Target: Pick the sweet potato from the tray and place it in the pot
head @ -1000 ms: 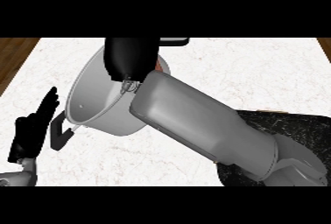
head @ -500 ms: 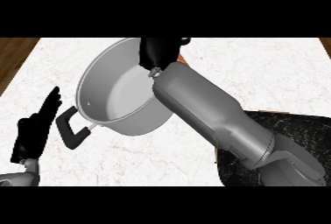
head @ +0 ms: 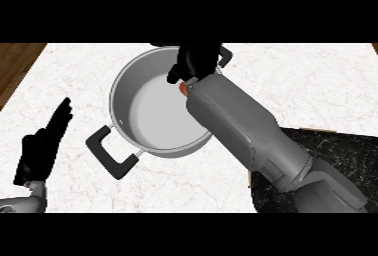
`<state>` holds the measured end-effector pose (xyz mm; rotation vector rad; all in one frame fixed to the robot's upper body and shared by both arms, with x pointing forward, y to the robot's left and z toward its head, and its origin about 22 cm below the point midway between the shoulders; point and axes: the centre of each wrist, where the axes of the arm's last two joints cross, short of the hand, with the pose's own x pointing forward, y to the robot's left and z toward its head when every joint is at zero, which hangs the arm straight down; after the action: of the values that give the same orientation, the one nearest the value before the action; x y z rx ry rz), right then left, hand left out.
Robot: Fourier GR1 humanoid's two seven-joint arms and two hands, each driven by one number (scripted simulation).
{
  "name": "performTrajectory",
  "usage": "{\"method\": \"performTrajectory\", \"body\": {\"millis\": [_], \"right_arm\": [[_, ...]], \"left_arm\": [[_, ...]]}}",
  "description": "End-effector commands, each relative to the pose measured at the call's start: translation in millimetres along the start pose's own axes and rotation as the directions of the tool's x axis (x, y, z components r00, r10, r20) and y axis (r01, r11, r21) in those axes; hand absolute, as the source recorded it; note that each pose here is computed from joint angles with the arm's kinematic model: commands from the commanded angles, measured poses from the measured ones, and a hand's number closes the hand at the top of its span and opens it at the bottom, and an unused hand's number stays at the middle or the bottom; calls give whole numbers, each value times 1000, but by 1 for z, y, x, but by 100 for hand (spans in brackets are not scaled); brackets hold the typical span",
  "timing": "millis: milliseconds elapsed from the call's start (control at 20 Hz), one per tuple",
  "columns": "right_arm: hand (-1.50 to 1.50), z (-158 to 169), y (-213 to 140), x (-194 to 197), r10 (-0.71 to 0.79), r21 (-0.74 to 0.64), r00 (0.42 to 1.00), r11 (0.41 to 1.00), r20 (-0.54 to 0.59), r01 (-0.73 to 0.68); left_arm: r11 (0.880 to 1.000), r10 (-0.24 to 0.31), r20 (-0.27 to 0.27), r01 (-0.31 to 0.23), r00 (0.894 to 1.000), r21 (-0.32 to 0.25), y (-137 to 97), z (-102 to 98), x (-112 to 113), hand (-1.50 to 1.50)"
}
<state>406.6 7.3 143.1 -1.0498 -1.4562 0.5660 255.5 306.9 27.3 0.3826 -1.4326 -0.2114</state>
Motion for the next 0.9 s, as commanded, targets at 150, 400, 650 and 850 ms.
{"method": "performTrajectory", "body": {"millis": [150, 400, 650, 850], "right_arm": [[-150, -1, -4, 5, -222, -131, 968, 963, 119, 237], [-150, 3, -17, 11, -477, -244, 865, 830, 159, 502], [-150, 18, -22, 17, -580, -148, 804, 791, 130, 594], [-150, 39, -16, 7, -635, -91, 764, 759, 112, 644]], "left_arm": [[1000, -6, -18, 6, 1000, 3, -5, -1, -8, 0], [1000, 18, -24, -18, 1000, 2, -8, 7, -8, 0], [999, -9, -21, 10, 1000, 38, 25, 11, -19, 0], [998, 12, -69, -9, 998, 56, 25, 12, -22, 0]]}}
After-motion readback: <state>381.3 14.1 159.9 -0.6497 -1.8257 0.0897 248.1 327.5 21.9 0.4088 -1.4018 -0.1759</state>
